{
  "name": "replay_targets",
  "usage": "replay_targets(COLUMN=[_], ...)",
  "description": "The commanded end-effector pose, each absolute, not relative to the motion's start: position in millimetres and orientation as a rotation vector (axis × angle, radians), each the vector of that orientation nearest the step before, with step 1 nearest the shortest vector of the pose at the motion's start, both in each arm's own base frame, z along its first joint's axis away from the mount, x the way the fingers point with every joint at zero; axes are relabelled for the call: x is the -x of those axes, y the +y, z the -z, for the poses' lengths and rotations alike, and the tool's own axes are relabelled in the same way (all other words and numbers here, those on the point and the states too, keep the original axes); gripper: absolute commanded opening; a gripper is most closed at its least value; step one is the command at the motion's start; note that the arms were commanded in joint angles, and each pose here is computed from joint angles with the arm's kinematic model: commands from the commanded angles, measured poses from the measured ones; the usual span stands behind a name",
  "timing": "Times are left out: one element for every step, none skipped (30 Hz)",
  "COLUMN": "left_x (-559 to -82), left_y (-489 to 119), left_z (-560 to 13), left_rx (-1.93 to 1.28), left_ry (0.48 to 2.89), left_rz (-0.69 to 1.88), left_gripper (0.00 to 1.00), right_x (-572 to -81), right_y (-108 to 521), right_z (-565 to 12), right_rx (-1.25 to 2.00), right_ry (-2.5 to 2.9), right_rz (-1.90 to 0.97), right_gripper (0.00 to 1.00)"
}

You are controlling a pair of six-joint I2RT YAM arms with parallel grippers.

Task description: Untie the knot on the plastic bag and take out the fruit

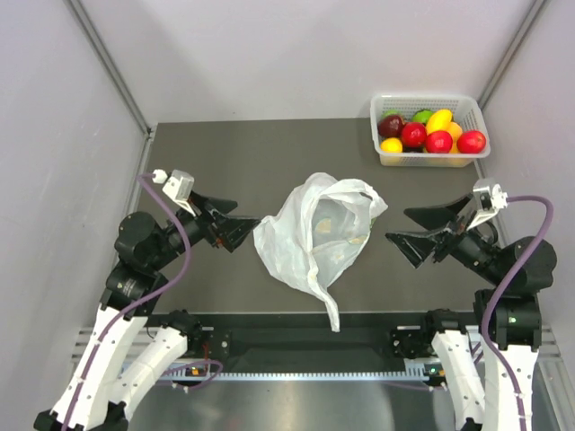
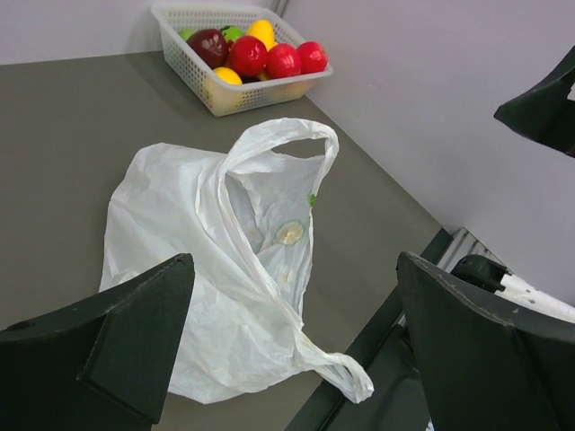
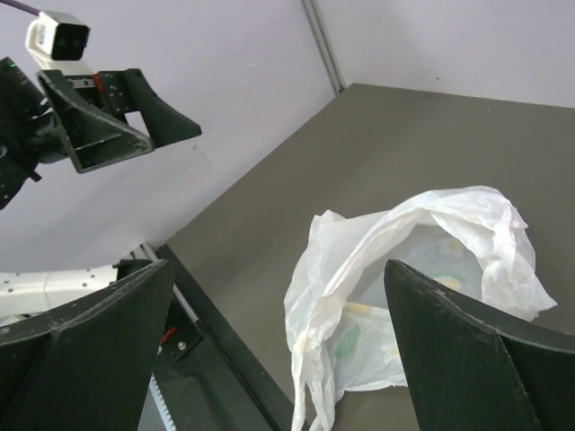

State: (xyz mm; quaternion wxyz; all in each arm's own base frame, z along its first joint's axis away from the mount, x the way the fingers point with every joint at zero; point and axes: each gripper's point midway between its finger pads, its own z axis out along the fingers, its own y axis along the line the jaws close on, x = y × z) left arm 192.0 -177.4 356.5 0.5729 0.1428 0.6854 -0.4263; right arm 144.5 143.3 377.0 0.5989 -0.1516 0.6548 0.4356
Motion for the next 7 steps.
replay_targets(left_x=[-190, -189, -188, -186, -187, -188, -188], left_y=[-177, -178, -178, -179, -179, -178, -177], left_z=[-355, -355, -355, -356, -355, -355, -356], left_rx=[-0.38, -0.387, -0.4, -0.41, -0.406, -0.399, -0.391], left_ry=[1.59, 1.584, 1.576, 1.569, 1.571, 1.57, 1.566], left_rz=[0.982, 0.985, 0.982, 0.987, 0.986, 0.98, 0.976], left_gripper=[0.99, 0.99, 0.99, 0.99, 0.99, 0.99, 0.99], right_x=[-125, -125, -126, -129, -132, -139, -142], right_y=[151, 151, 150, 148, 146, 142, 140], right_z=[-406, -409, -412, -413, -414, -413, -412], right_rx=[0.466, 0.468, 0.455, 0.442, 0.423, 0.379, 0.362], right_ry=[1.407, 1.403, 1.396, 1.389, 1.386, 1.388, 1.392], right_rz=[-1.02, -1.016, -1.004, -0.992, -0.983, -0.959, -0.949], right_gripper=[1.0, 1.0, 1.0, 1.0, 1.0, 1.0, 1.0])
